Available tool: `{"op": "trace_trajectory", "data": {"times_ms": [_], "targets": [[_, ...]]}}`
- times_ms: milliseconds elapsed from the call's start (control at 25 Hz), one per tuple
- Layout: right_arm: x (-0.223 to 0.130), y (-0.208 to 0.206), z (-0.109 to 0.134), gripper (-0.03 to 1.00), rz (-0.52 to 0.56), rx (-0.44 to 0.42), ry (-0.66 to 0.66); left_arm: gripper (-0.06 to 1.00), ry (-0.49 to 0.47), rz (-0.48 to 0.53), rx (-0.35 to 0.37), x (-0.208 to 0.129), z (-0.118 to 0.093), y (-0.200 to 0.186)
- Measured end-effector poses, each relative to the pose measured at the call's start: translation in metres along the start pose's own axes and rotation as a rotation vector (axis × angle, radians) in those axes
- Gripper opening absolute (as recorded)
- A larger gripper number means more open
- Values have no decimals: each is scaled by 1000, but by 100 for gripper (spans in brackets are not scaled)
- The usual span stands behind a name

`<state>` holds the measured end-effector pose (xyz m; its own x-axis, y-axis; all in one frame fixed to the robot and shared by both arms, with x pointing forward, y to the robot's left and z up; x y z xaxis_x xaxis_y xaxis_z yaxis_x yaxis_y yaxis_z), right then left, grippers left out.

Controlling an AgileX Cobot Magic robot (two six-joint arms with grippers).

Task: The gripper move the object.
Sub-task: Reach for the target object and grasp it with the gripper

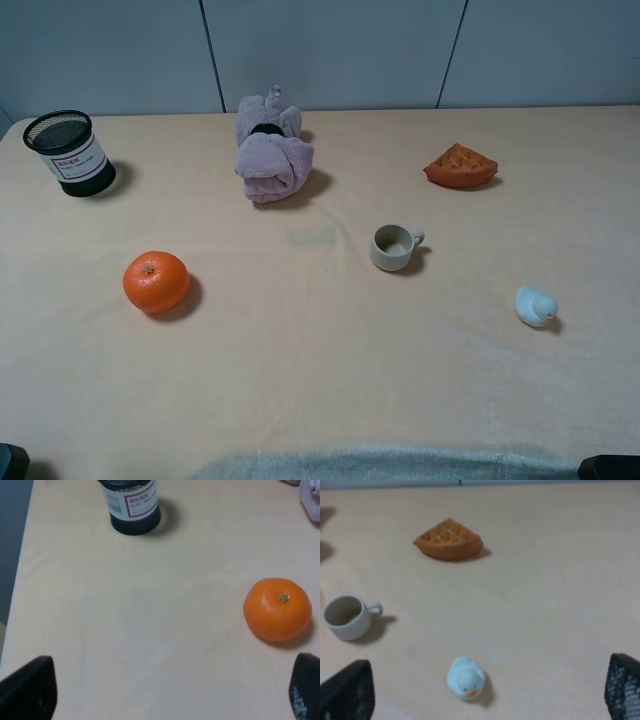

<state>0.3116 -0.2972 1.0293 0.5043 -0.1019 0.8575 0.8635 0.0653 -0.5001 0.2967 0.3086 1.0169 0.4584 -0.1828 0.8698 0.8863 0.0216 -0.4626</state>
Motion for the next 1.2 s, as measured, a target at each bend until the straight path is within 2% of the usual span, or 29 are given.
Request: {"op": "trace_trajectory", "data": {"times_ms": [80, 240, 600, 1200], "targets": [[10, 10, 2, 69, 77, -13, -4, 92, 0, 0, 0, 0, 0, 0], [27, 26, 6, 69, 128, -21, -12, 92, 0, 0, 0, 0, 0, 0], [56, 61, 14, 69, 172, -22, -53, 92, 0, 0, 0, 0, 0, 0], [96, 110, 23, 69, 289, -15, -209, 92, 0, 0, 0, 0, 0, 0]]}}
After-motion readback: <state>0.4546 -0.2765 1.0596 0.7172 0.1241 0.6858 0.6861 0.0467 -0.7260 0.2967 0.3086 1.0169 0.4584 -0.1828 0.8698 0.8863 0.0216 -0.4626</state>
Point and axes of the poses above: a point on each arm's last joint axis where the gripper is mounted, y pointing out along that axis toward the gripper, z along the wrist's bending axis when the last joint is at zero, x = y × z, the point moved 7 cm from there along y, pointing out along that axis toward the gripper, and after that the axes turned 6 degrees about y, right-handed, at the moved point
